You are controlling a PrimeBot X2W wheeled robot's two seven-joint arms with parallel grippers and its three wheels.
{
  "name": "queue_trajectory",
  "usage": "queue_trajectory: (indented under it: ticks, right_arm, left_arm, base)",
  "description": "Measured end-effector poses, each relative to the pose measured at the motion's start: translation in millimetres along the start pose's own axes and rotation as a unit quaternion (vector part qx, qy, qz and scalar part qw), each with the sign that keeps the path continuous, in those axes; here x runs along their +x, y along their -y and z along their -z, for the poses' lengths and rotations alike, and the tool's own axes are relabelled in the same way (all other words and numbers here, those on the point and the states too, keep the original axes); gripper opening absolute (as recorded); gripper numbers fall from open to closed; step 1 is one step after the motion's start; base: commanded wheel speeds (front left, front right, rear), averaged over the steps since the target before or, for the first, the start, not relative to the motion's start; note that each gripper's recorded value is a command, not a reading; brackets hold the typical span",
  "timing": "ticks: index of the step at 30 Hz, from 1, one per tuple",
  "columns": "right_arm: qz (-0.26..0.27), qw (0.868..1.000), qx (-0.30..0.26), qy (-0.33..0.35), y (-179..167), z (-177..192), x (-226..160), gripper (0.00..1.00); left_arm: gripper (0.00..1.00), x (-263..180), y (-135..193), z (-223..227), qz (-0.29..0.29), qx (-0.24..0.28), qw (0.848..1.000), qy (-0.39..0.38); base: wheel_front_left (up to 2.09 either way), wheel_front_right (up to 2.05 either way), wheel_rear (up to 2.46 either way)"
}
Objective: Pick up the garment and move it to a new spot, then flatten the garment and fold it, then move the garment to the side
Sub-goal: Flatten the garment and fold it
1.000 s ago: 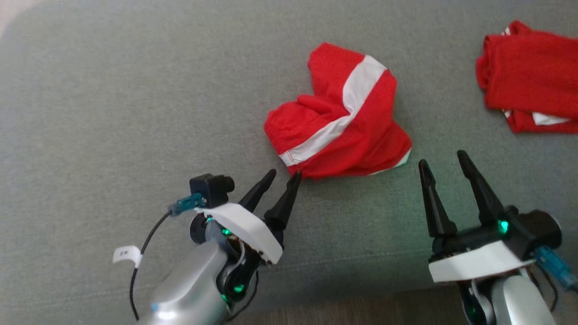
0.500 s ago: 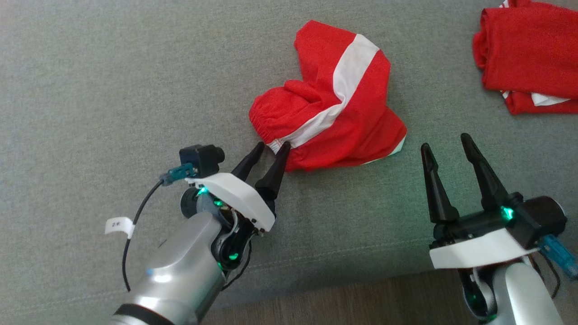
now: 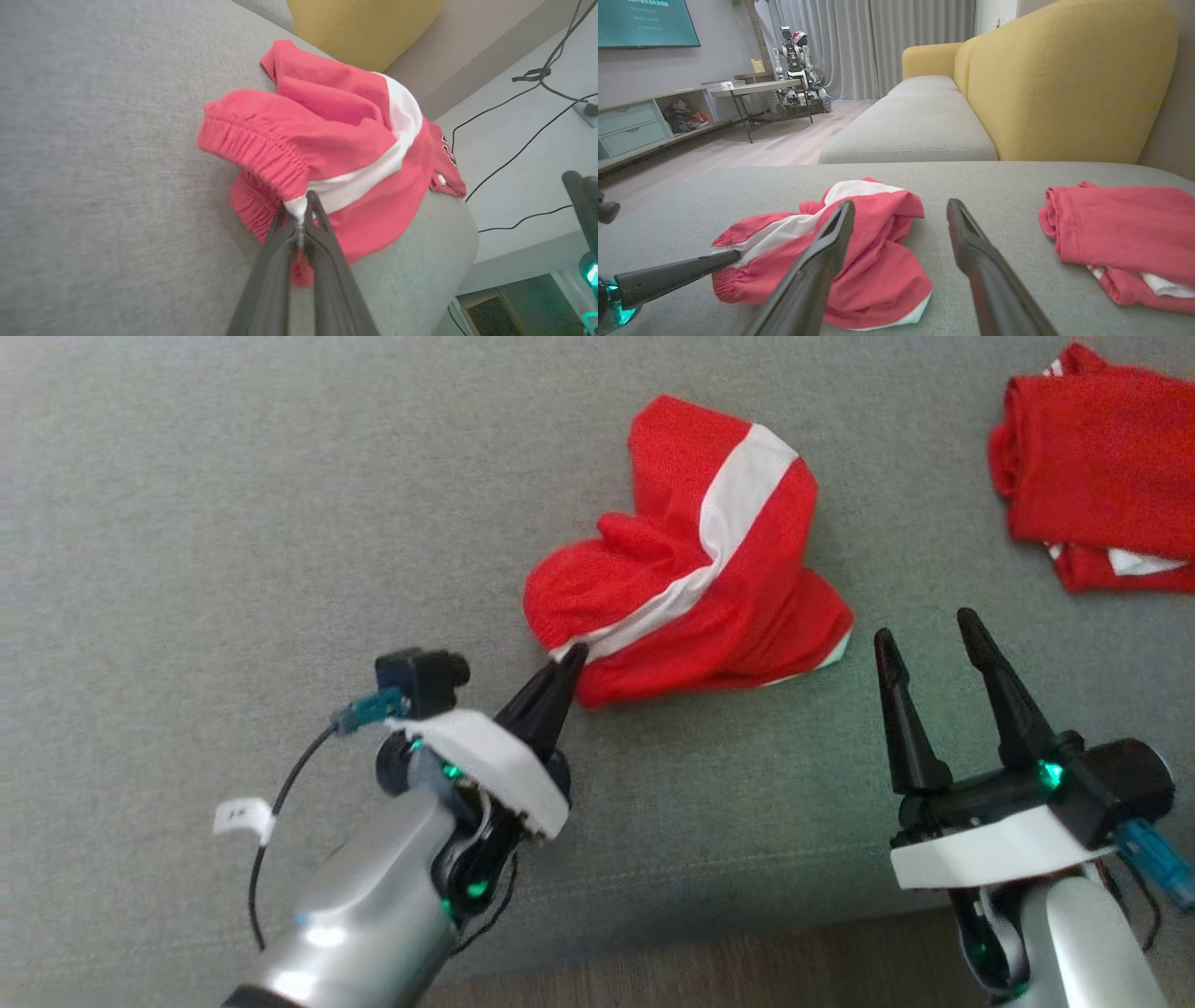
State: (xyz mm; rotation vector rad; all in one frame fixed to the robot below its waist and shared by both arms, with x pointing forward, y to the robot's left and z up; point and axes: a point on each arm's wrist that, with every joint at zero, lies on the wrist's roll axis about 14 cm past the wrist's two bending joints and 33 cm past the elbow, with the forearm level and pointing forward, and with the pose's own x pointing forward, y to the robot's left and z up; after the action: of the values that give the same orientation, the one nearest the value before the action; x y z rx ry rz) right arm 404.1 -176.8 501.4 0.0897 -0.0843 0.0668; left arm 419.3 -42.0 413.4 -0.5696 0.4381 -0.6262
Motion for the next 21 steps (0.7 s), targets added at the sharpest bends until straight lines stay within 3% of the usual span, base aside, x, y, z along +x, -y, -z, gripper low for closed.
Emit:
queue_trajectory:
  ticks: [7,16,21]
  right_arm:
    - [-0.036,0.999,0.012,0.005,-24.9,-1.9,5.7,1.0]
    - [-0.116,0.99,0.039,-0.064,-79.0,44.1,4.8,1.0]
    - [-0.128,0.984,0.078,-0.094,-83.3,62.1,17.7,1.0]
  left_arm:
    - [0.0,-52.5,-28.4,7.7,-0.029,0.067,0.997,-0.006]
    - [0.0,-134.9,-94.8,-2.9,-0.152,0.131,0.98,-0.003]
    - [0.0,-150.6,-105.9,-14.2,-0.181,0.148,0.972,0.009]
  base:
    - [0.0,0.0,0.0]
    - [0.0,0.0,0.0]
    - [0.0,0.0,0.0]
